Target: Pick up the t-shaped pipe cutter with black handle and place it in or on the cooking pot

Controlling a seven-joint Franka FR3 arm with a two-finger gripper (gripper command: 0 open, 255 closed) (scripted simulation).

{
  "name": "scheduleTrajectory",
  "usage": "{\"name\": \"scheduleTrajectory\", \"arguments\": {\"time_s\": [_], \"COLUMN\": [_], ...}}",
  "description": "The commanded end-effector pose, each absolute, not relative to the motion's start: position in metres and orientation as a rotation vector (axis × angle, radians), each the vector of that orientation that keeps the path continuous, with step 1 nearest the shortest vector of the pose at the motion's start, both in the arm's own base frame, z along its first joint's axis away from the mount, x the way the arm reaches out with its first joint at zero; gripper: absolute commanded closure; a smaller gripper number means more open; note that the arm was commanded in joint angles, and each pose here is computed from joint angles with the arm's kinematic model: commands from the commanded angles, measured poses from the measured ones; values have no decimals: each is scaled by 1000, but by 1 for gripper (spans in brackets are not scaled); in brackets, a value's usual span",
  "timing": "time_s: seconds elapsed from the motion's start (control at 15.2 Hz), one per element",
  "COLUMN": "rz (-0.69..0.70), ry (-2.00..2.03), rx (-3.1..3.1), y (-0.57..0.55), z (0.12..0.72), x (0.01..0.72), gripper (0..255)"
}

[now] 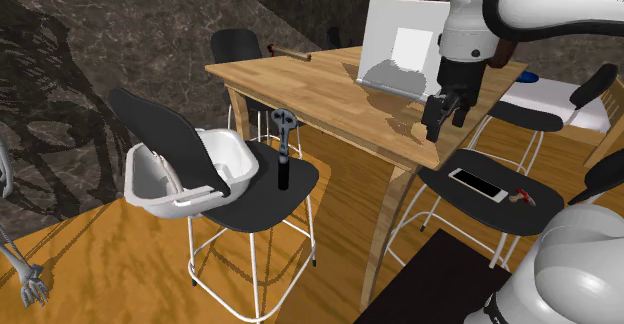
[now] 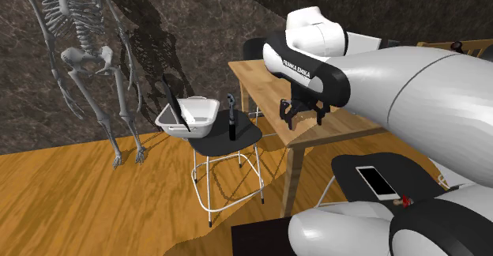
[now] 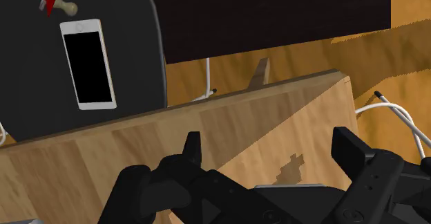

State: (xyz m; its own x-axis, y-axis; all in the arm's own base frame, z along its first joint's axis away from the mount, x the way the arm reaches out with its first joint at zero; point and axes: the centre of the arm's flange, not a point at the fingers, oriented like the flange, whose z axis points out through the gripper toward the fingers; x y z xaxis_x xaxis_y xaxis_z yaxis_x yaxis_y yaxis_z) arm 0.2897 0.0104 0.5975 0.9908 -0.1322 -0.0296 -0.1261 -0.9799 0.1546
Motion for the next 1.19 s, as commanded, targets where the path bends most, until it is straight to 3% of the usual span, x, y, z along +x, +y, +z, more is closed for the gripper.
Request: {"name": "scheduleTrajectory", "arguments": {"time_s": [0.0,1.12], "rz": [-59,824], "ry": [-195,209], "rx": [2982,3028], "y": [10,101], "z": [597,535], "x": [290,385], "gripper": [0,0]}}
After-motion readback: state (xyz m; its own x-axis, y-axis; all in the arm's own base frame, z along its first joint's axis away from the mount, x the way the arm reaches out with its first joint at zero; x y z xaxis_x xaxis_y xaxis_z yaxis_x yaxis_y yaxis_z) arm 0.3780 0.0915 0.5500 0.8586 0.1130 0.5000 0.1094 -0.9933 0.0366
